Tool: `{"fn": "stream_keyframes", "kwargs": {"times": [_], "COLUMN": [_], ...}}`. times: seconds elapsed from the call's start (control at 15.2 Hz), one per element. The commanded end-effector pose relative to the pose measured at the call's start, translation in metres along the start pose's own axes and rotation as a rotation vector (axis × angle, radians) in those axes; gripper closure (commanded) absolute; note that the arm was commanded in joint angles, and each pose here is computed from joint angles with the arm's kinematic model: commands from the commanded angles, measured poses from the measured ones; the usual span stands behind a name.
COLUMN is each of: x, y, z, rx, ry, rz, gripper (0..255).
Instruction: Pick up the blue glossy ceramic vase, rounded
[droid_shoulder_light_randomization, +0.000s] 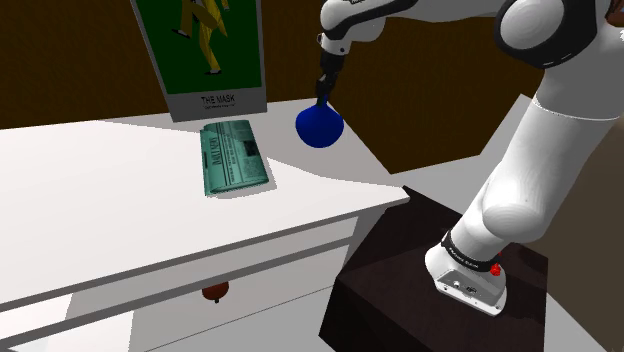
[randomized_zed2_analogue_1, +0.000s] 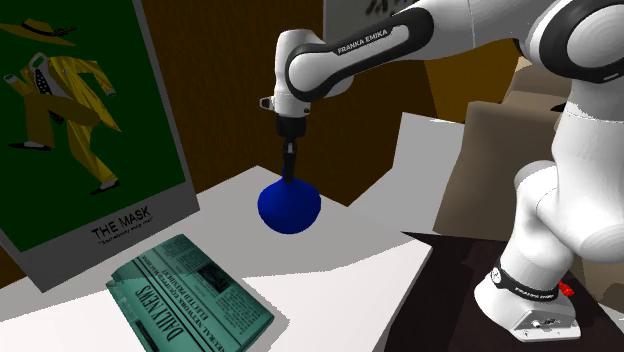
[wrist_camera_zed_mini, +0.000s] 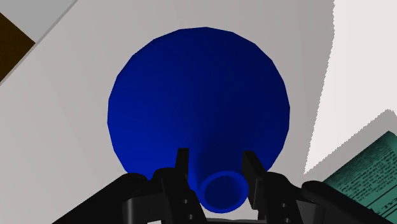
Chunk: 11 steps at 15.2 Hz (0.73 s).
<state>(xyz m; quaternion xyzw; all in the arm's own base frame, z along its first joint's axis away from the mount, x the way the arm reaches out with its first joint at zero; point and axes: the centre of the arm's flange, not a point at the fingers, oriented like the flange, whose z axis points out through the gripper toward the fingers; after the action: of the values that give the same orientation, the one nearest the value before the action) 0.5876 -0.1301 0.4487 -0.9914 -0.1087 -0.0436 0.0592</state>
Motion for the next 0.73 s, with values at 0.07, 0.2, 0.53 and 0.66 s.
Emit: {"fn": "stream_keyframes", "kwargs": {"times": [0.07,0.2,0.53,0.66], "x": [0.000,0.001,0.004,0.005], "y": [0.000,-0.001,-0.004,-0.005], "z": [-0.004,-0.015,-0.041,-0.051], "rx": [0.000,0.000,0.000,0.000], "ry": [-0.001,-0.001,-0.001,-0.001], "rz": [0.000,0.000,0.000,0.000], "gripper": [255,255,255,255]}}
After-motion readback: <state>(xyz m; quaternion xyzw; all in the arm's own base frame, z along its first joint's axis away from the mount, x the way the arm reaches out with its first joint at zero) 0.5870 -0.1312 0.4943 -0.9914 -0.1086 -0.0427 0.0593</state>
